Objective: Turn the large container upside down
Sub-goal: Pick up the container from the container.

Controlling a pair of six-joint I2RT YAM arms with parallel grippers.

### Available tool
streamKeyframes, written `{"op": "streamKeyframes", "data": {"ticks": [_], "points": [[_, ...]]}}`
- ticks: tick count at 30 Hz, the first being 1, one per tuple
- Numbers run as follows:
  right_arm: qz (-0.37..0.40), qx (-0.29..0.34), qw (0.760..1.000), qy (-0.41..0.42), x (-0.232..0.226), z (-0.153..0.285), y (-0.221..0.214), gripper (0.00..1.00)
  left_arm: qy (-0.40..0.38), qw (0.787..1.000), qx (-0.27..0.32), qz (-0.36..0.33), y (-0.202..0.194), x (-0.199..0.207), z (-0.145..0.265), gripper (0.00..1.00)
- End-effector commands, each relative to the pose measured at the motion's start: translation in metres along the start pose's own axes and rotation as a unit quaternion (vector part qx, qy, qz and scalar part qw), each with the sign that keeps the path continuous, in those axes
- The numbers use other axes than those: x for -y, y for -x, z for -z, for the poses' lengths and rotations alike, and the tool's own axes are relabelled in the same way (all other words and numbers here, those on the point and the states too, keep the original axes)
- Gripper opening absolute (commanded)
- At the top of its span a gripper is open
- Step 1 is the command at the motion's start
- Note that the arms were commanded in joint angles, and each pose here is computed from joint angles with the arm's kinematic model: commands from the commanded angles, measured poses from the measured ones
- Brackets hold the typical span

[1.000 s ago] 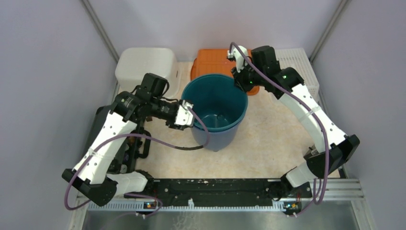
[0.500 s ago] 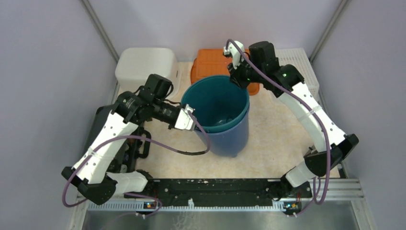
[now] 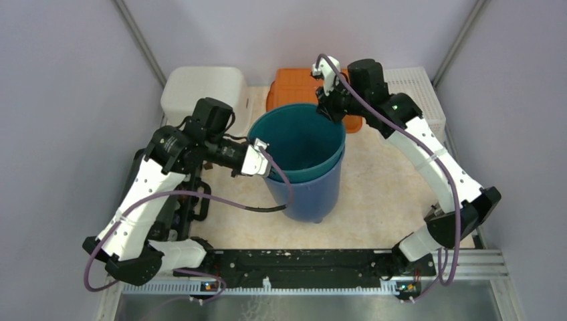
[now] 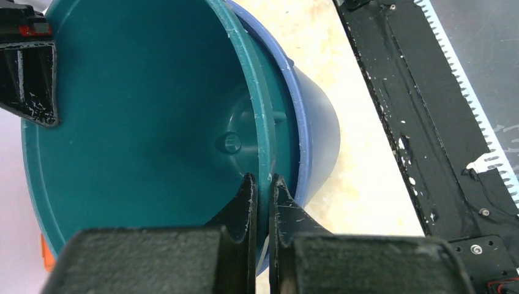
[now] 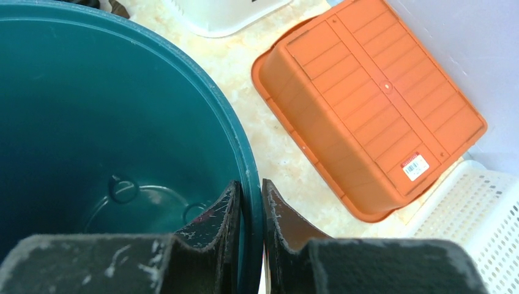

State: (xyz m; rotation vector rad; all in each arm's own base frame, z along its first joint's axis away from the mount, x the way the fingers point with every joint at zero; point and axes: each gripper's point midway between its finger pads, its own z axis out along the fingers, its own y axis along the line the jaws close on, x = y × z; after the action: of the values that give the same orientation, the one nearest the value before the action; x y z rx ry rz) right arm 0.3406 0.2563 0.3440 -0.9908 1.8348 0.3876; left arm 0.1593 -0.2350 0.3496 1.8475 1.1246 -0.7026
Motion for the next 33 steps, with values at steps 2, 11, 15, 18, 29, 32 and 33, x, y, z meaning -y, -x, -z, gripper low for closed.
{"op": "streamKeyframes", "data": {"ticks": [2,11,15,18,29,32,33], "points": [[0.016,0.112,0.993,0.039,-0.024,0.033,0.047,0.00,0.128,0.990,-0.033,-0.056,0.011,-0.050,0.033,0.00],[0.005,0.175,0.983,0.048,-0.029,0.035,0.069,0.00,0.169,0.980,-0.073,-0.079,0.012,-0.054,0.056,0.00],[0.005,0.180,0.982,0.058,-0.031,0.035,0.074,0.00,0.184,0.976,-0.075,-0.090,0.020,-0.056,0.066,0.00],[0.005,0.181,0.982,0.059,-0.031,0.035,0.077,0.00,0.195,0.973,-0.076,-0.100,0.027,-0.058,0.073,0.00],[0.037,0.224,0.972,0.061,-0.032,0.073,0.110,0.00,0.245,0.961,-0.050,-0.122,0.061,-0.072,0.096,0.00],[0.049,0.227,0.971,0.062,-0.034,0.079,0.110,0.00,0.235,0.964,-0.046,-0.113,0.057,-0.068,0.090,0.00],[0.053,0.227,0.970,0.061,-0.035,0.080,0.109,0.00,0.231,0.966,-0.045,-0.112,0.055,-0.067,0.088,0.00]]}}
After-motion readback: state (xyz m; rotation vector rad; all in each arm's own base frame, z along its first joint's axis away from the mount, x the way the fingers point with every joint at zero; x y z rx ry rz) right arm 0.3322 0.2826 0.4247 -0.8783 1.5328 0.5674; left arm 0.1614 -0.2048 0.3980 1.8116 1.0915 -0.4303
